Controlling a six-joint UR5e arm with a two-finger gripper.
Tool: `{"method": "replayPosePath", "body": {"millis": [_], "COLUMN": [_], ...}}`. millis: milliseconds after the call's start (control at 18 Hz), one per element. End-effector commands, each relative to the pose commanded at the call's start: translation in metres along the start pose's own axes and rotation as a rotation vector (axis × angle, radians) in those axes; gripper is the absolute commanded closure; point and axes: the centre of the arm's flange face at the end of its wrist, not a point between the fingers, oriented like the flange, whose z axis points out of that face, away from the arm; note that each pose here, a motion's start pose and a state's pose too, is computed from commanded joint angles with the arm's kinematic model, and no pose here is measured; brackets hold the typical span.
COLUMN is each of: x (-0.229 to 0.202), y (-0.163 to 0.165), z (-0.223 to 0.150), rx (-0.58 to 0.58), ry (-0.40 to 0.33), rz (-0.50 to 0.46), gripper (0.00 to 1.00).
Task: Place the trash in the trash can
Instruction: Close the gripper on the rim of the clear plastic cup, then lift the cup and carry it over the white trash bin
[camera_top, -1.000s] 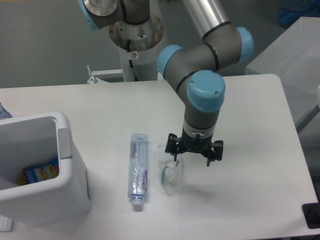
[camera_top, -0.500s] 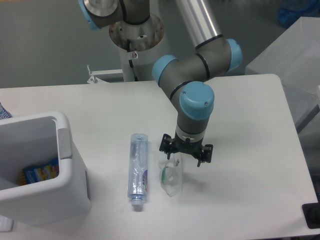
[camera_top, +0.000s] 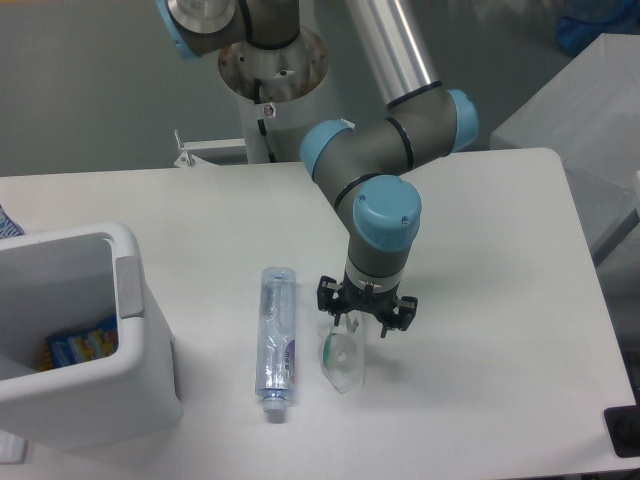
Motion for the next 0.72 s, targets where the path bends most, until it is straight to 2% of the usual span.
{"method": "replayPosePath", "body": {"millis": [111, 222, 333, 556, 722], "x": [0.0, 0.0, -0.001, -0.004, -0.011], "y": [0.0, 0.0, -0.001, -0.005, -0.01], "z": [0.0, 0.0, -0.002, -0.008, -0.026], "rx": [0.0, -0.001, 0.002, 0.017, 0.046], "ry": [0.0, -0.001, -0.004, -0.009, -0.03], "rz": [0.0, 0.0, -0.001, -0.002, -0.006], "gripper": [0.6, 0.86, 1.0, 1.0, 1.0]}}
